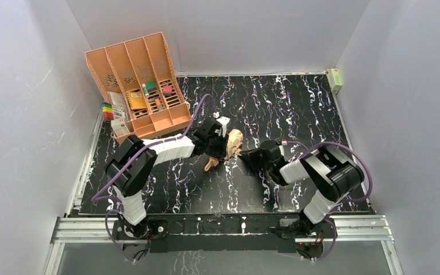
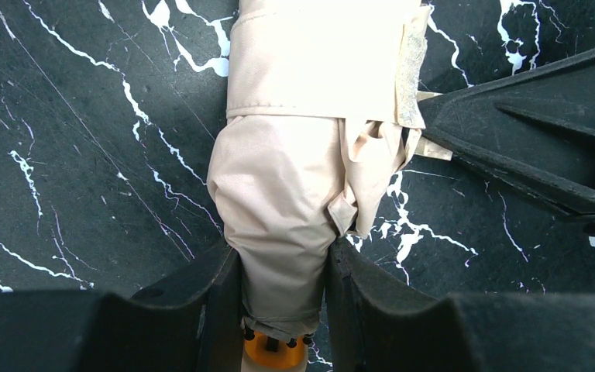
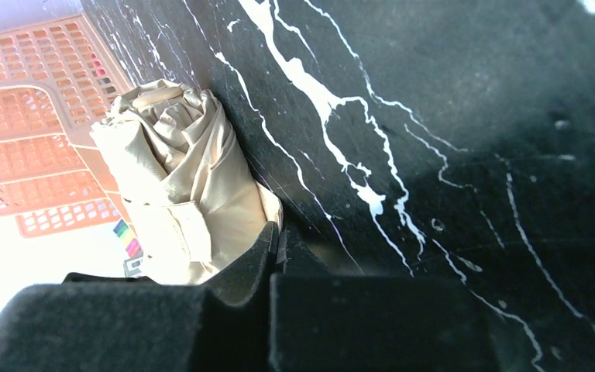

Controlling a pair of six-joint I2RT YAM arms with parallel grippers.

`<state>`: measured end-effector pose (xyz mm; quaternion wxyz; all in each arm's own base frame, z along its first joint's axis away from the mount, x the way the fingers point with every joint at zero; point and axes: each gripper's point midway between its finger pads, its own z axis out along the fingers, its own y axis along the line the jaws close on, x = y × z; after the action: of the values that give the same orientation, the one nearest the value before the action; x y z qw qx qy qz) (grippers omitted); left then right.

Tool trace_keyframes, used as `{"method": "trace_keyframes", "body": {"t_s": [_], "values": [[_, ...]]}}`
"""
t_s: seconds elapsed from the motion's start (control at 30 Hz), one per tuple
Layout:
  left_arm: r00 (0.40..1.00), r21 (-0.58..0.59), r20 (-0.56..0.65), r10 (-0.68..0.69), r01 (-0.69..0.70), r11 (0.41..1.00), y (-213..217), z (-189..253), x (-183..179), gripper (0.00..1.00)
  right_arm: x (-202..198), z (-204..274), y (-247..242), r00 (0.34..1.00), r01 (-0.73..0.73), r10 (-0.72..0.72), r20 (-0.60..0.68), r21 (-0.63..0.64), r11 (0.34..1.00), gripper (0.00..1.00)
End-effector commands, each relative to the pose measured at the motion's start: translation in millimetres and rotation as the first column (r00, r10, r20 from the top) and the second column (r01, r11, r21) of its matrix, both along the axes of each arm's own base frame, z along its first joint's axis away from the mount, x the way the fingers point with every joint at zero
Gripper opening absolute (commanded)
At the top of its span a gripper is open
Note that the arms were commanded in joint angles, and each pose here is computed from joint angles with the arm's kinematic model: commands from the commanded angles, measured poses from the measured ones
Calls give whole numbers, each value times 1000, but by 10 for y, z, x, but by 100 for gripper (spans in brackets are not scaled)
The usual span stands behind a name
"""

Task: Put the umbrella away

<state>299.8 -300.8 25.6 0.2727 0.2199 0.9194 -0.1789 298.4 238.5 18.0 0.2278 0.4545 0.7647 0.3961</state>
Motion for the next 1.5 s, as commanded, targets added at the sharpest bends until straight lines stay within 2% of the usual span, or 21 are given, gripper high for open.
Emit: {"method": "trace_keyframes", "body": {"t_s": [0.0, 0.2, 0.43, 0.57, 0.87, 1.03, 1.33, 1.47], "values": [[984, 290, -168, 58, -7, 957, 626, -665, -431, 0, -48, -62, -59, 996, -68, 73, 60, -89, 994, 0], [989, 374, -118, 89, -39, 927, 777, -684, -387, 0, -134, 22, -231, 987, -103, 128, 100, -226, 969, 0], [991, 439, -93, 95, -45, 897, 875, -729, -393, 0, -271, 207, -313, 977, -130, 167, 134, -245, 961, 0], [993, 468, -85, 85, -36, 883, 898, -748, -413, 0, -267, 414, -313, 967, -123, 164, 195, -206, 971, 0], [997, 526, -77, 27, 17, 851, 851, -826, -511, 0, -52, 1171, -249, 924, -80, 72, 375, 5, 997, 0], [997, 537, -79, -8, 49, 842, 789, -857, -587, 0, 91, 1368, -232, 915, -69, 28, 403, 86, 994, 0], [989, 536, -99, -109, 145, 831, 638, -884, -756, 0, 390, 1681, -152, 892, -60, -3, 452, 126, 990, 0], [978, 525, -107, -177, 207, 826, 540, -905, -879, 0, 552, 1656, -99, 902, -49, -14, 432, 135, 990, 0]]}}
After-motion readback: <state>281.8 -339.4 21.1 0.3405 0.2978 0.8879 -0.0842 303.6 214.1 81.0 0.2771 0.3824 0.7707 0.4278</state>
